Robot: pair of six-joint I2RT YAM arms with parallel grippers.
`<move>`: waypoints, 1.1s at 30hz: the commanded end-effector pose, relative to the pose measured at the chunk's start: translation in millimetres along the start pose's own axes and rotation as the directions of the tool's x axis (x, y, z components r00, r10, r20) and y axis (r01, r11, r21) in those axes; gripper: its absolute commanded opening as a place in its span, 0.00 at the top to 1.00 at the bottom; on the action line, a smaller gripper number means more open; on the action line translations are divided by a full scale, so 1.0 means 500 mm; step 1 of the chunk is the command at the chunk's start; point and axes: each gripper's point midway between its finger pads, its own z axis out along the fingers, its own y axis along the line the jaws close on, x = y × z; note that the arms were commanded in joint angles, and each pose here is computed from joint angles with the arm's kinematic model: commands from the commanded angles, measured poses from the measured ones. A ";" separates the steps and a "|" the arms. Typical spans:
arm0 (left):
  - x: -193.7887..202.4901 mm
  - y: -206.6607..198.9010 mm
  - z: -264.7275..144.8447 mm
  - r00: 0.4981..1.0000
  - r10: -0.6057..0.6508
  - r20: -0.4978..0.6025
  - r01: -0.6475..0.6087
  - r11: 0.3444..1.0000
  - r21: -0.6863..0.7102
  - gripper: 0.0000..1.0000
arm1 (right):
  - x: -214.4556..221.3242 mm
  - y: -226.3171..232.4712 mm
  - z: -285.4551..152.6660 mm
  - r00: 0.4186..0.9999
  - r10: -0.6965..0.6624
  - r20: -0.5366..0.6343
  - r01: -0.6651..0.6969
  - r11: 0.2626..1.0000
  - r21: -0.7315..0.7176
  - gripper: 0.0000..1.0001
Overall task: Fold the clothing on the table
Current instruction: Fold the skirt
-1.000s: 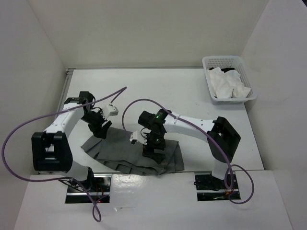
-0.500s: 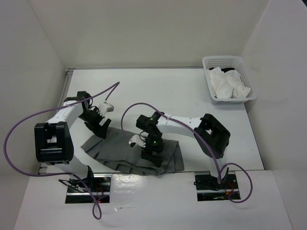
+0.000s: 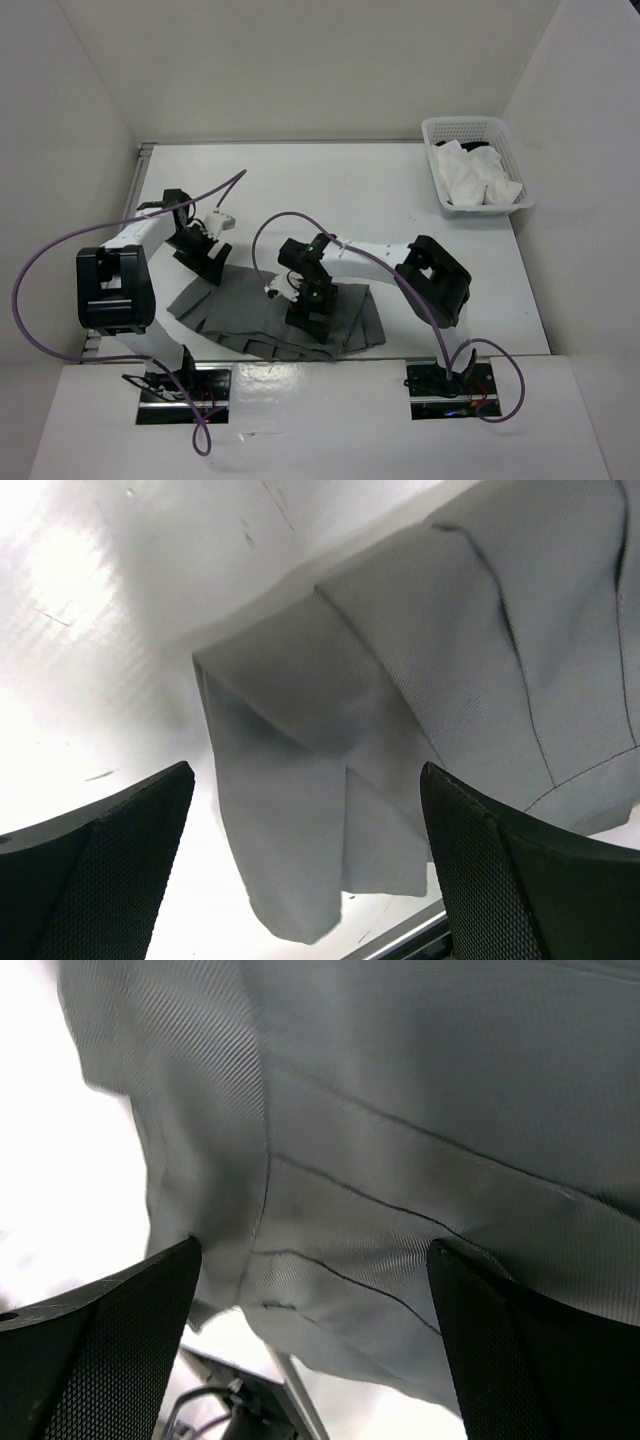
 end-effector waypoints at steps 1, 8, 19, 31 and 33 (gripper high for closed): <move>-0.040 0.020 -0.014 0.998 -0.018 0.054 0.020 0.999 -0.031 0.00 | -0.056 -0.139 0.002 0.994 0.050 0.101 -0.077 0.954 0.288 0.02; -0.046 0.033 -0.021 0.997 -0.026 0.074 0.031 0.998 -0.058 0.00 | -0.043 -0.261 -0.072 0.984 0.100 0.151 -0.171 0.787 0.593 0.02; -0.050 0.047 -0.035 0.994 -0.047 0.101 0.057 0.994 -0.090 0.00 | -0.012 -0.388 -0.094 0.953 0.229 0.196 -0.298 0.607 0.737 0.00; -0.061 0.069 -0.048 0.988 -0.073 0.139 0.091 0.988 -0.128 0.00 | 0.043 -0.538 -0.153 0.863 0.389 0.324 -0.486 0.461 0.742 0.00; -0.065 0.073 -0.048 0.988 -0.073 0.139 0.091 0.988 -0.128 0.00 | 0.051 -0.545 -0.158 0.852 0.403 0.335 -0.501 0.443 0.743 0.00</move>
